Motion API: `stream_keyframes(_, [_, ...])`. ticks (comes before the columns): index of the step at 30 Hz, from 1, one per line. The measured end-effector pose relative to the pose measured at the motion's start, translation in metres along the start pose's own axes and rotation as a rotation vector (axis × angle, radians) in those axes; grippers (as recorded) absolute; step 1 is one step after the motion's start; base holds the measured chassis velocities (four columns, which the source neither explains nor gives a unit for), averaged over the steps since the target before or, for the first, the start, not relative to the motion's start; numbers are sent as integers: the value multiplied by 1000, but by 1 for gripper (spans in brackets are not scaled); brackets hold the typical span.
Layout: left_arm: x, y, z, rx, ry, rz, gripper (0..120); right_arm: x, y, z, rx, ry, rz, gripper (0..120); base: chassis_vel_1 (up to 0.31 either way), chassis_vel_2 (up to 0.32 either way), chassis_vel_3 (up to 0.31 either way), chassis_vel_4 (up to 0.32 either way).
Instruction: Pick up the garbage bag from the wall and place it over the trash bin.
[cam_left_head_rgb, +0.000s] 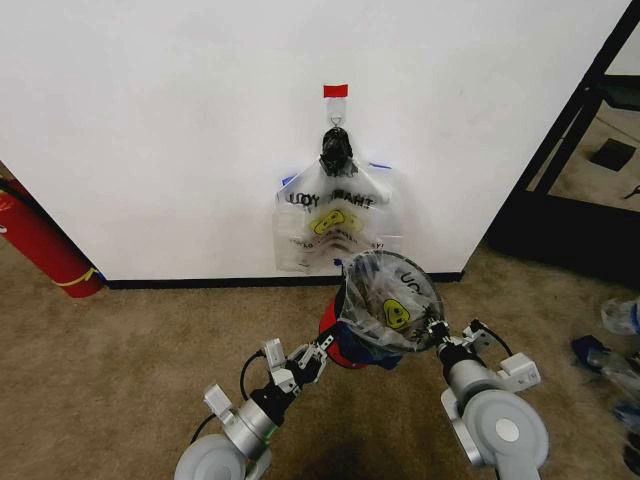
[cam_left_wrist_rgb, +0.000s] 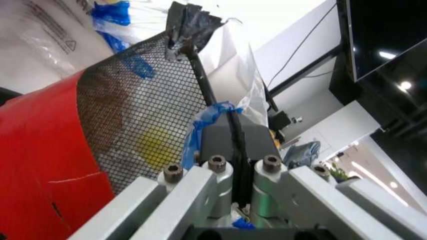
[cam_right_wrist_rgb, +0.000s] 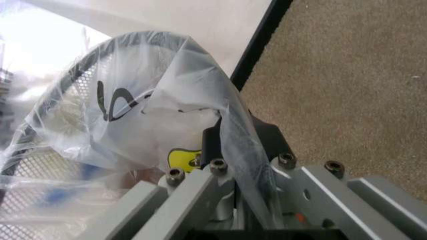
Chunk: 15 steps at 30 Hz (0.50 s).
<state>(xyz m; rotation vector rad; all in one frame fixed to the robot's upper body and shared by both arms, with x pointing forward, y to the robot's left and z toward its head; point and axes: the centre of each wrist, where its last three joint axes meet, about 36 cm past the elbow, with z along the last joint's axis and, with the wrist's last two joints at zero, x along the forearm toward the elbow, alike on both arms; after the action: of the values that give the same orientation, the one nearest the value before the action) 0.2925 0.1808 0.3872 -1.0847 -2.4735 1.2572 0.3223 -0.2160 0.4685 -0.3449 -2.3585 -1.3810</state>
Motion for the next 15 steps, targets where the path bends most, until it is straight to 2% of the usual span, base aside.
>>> stream_keyframes(8, [-3, -3, 4, 2, 1, -5, 0, 1, 1, 2, -4, 4, -6, 0, 0, 0, 0, 0])
stream_keyframes(10, [-6, 1, 10, -22, 24, -69, 0, 3, 2, 2, -5, 6, -9, 0, 0, 0, 0, 0])
stream_keyframes(11, [-6, 1, 10, -22, 24, -69, 0, 3, 2, 2, -5, 6, -9, 0, 0, 0, 0, 0])
stream_keyframes(13, [-9, 5, 17, -38, 44, -147, 0, 4, 1, 2, -4, 6, -8, 0, 0, 0, 0, 0])
stream_keyframes(15, [-10, 6, 20, -45, 52, -172, 0, 5, 2, 2, -3, 5, -9, 0, 0, 0, 0, 0])
